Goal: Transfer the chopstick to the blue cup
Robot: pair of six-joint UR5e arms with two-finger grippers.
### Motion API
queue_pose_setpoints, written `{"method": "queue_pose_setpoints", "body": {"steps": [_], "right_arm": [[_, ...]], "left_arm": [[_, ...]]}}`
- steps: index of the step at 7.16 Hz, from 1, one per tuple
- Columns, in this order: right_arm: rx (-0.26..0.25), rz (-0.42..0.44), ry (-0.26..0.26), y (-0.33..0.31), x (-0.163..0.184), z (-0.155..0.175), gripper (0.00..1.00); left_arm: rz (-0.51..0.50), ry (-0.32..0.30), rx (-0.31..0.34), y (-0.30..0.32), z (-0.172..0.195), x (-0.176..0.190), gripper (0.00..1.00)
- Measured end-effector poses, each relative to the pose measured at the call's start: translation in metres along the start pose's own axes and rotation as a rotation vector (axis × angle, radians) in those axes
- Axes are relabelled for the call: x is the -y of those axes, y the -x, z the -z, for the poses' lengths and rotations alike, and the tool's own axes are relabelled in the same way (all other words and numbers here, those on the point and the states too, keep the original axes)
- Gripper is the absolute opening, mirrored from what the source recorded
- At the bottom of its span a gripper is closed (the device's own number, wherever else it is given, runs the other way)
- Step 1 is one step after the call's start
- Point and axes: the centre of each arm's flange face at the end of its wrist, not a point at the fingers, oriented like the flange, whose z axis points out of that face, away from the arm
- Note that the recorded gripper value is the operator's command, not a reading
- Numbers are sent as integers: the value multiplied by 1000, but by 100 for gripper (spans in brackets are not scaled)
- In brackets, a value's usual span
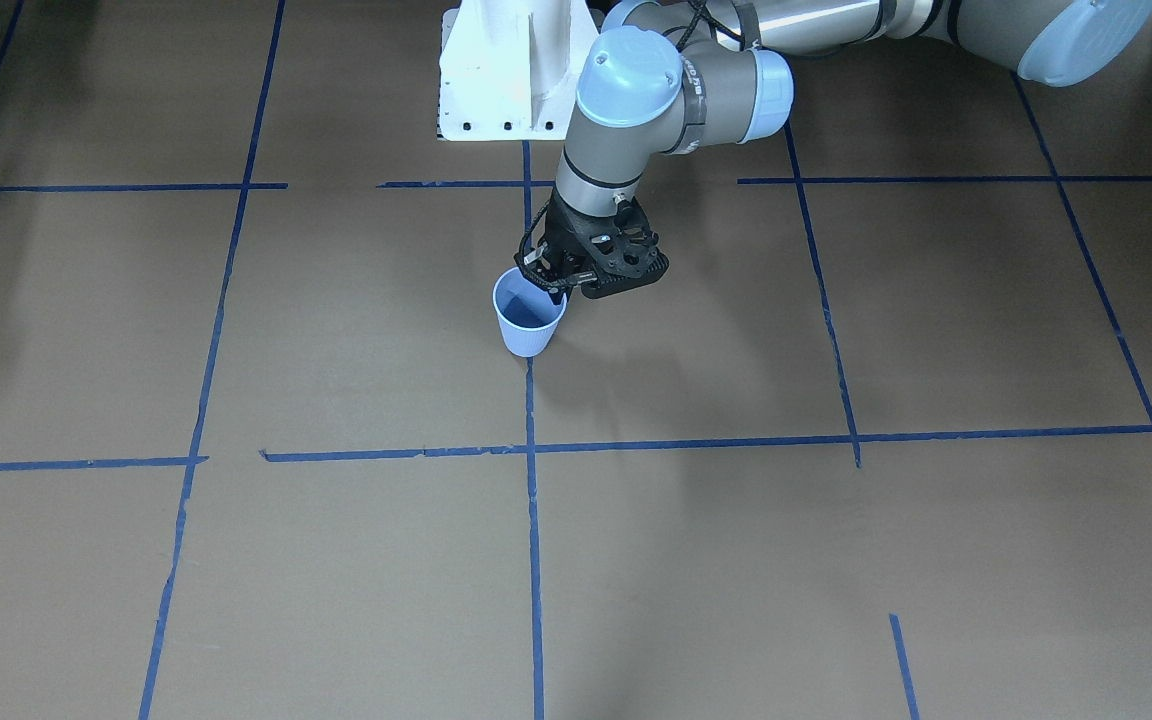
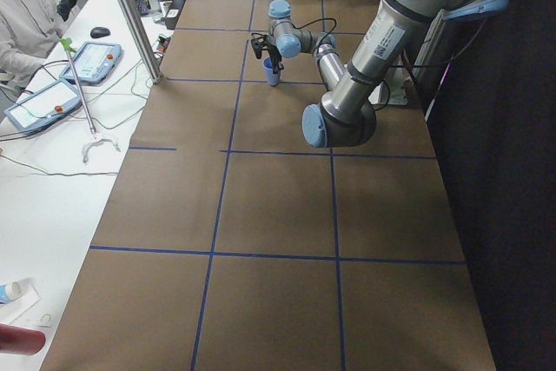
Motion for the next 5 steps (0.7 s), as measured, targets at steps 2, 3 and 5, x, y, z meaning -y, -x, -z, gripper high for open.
{"method": "queue_pose_setpoints", "body": {"steps": [2,3,5], "right_arm": [[-1,-1,-1,0,0,0,93],[-7,1,-2,-1,0,1,94],[-45,34,2,-6,0,3,94]], "left_arm": [[-10,4,-27,-2,14,-6,99],[-21,1,-71,6,39,-9,99],[-22,-32,-142,38,94,6,99]]}}
